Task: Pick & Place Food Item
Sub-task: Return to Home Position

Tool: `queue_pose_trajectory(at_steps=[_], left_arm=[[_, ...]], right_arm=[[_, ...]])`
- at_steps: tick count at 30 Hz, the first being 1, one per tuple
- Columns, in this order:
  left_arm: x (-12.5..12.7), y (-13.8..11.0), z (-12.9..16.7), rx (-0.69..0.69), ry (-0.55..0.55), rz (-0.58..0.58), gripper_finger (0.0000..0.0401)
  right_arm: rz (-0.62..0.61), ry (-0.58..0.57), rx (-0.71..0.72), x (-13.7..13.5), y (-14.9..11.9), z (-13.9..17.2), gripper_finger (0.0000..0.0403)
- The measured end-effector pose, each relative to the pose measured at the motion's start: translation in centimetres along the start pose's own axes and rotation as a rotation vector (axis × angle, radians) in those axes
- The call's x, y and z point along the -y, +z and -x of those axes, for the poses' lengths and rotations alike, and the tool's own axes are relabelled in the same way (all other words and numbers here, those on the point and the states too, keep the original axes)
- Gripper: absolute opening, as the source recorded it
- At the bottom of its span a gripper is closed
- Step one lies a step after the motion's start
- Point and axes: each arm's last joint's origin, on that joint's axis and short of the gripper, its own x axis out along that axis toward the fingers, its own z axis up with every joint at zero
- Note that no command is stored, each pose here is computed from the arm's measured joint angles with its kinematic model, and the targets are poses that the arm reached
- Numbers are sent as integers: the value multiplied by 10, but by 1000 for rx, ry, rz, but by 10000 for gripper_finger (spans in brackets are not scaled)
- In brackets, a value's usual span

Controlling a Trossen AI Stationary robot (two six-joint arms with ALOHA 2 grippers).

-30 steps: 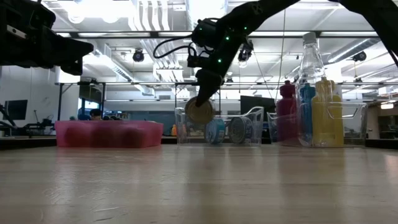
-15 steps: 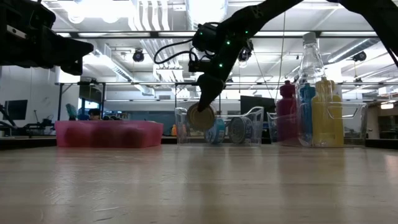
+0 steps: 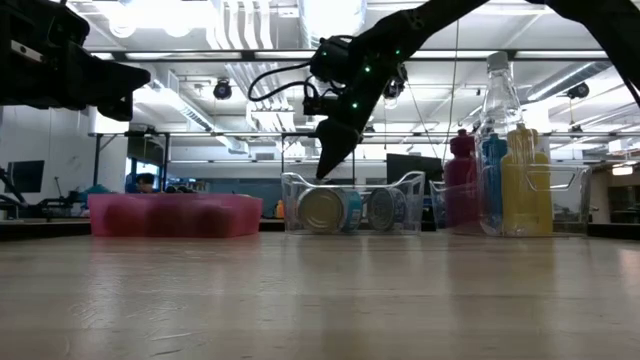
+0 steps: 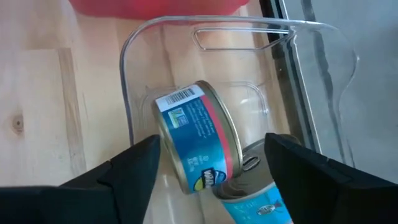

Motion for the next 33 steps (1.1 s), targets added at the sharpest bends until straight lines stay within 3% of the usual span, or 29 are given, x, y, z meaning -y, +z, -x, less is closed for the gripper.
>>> queue_pose_trajectory(at_steps=[6, 12, 17, 22, 28, 33], left_arm=[[0, 0, 0, 0, 0, 0, 4], [0, 0, 0, 0, 1, 0, 4], [0, 0, 0, 0, 1, 0, 4], [0, 0, 0, 0, 1, 0, 4], [0, 0, 0, -2, 1, -1, 4], [0, -1, -1, -9, 0, -3, 8]], right_arm=[[-15, -20, 72, 3, 9, 30, 304], [7, -46, 166, -15, 16, 79, 284], [66, -146, 225, -44, 18, 119, 239], [50, -211, 279, -72, 6, 156, 181], [5, -249, 392, -97, -28, 191, 105], [8, -187, 482, -109, -66, 220, 47]])
